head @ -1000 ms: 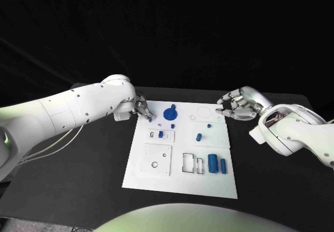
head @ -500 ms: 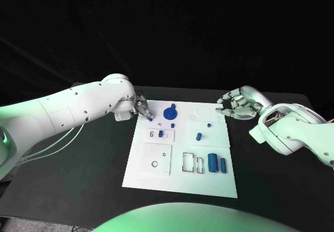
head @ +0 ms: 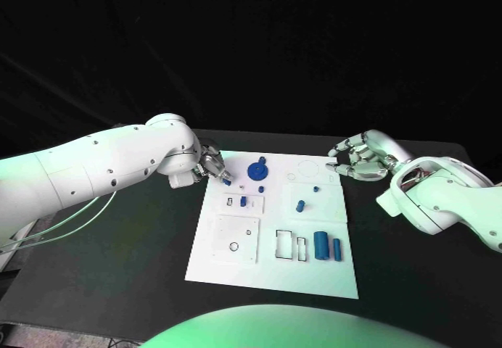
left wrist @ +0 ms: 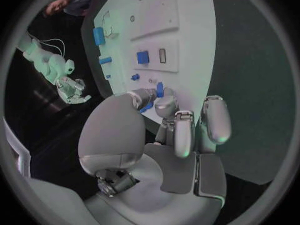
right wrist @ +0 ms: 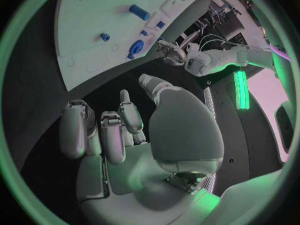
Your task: Assemble the parts on the task board
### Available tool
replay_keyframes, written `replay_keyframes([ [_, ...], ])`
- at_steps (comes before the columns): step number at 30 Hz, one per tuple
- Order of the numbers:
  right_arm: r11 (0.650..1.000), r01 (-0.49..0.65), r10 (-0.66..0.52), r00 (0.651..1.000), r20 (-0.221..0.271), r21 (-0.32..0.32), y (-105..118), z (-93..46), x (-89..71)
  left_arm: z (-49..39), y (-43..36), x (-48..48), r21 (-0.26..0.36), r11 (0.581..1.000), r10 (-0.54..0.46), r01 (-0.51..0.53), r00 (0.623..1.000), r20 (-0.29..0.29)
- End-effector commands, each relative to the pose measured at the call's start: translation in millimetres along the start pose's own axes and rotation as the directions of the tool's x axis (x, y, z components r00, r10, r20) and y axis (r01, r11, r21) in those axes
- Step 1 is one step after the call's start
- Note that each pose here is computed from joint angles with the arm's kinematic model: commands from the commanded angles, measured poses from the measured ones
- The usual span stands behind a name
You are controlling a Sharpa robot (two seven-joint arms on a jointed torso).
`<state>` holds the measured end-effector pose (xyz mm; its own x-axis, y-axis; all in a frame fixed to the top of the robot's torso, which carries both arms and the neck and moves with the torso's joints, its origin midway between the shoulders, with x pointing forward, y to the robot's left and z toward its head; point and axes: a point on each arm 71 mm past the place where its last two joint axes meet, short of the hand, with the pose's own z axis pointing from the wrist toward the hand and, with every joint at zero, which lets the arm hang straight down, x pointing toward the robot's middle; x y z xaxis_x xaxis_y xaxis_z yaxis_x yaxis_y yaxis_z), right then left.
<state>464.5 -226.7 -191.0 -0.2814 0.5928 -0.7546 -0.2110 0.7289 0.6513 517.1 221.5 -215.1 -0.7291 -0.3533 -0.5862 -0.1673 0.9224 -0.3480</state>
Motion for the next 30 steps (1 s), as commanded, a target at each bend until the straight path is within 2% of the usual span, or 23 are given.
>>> replay_keyframes([
  [1,1.0,0.004,-0.004,1.0,-0.006,-0.001,-0.2,-0.3,0.5,-6.7,-4.9,3.5,0.04,0.999,-0.038,0.037,0.999,0.018],
  [10,1.0,0.005,-0.005,1.0,-0.005,0.0,-1.0,-0.7,0.2,-19.4,-0.7,15.1,0.06,0.997,0.037,-0.042,0.995,0.091],
  [20,1.0,0.003,-0.003,1.0,-0.009,0.003,-2.3,-1.2,2.0,-18.3,0.3,34.1,0.067,0.995,0.073,-0.08,0.992,0.107],
  [30,1.0,0.003,-0.002,1.0,-0.012,0.004,-2.9,-1.4,3.3,-18.1,-1.3,41.9,0.06,0.99,0.117,-0.124,0.988,0.105],
])
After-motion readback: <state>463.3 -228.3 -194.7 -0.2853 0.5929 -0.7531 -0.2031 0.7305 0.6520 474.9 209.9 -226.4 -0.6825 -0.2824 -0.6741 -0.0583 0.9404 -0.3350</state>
